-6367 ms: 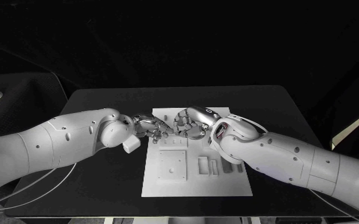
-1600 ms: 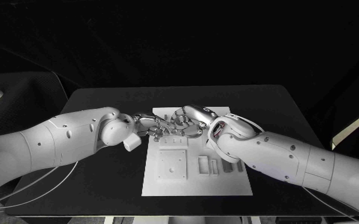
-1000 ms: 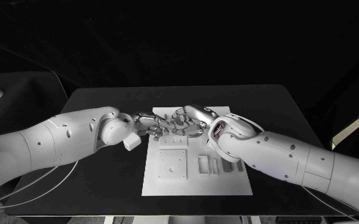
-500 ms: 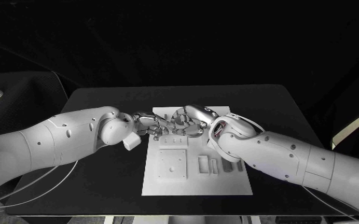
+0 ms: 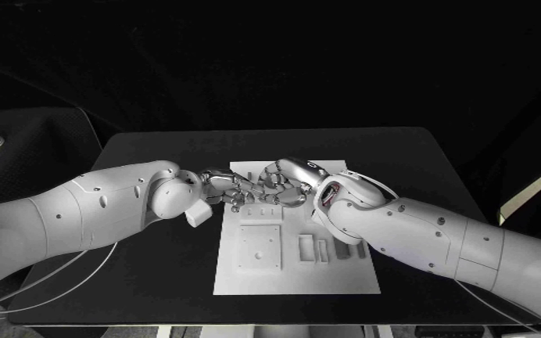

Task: Assemble the parts on the task board

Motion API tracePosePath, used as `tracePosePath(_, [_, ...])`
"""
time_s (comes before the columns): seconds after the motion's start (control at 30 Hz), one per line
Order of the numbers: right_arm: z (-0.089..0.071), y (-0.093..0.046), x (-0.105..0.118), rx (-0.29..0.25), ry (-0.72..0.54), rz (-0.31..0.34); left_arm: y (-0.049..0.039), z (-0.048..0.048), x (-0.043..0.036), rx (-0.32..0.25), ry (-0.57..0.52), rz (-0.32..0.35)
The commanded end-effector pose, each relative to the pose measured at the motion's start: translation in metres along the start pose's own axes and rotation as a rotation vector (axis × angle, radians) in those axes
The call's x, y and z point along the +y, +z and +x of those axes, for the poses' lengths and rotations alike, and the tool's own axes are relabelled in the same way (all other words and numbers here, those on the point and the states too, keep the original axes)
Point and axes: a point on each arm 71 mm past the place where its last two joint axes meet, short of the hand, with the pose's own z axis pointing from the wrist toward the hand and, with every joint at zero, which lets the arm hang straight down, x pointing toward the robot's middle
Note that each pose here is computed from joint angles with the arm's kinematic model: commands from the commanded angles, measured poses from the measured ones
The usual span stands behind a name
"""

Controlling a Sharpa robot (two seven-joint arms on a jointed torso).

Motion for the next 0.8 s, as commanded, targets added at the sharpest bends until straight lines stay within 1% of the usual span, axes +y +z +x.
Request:
tracePosePath(0.03, [0.0017, 0.0002, 0.0021, 0.013, 0.006, -0.017, 0.0007, 0.0025, -0.0026, 0.017, -0.004, 0.015])
tracePosePath(0.53, [0.0003, -0.0002, 0.0002, 0.0, 0.004, -0.012, 0.0003, 0.0013, -0.0017, 0.002, -0.004, 0.006])
tracePosePath(0.8, [0.0004, -0.0001, 0.0007, -0.002, 0.003, -0.013, 0.0004, 0.0004, -0.0006, -0.017, -0.007, -0.009])
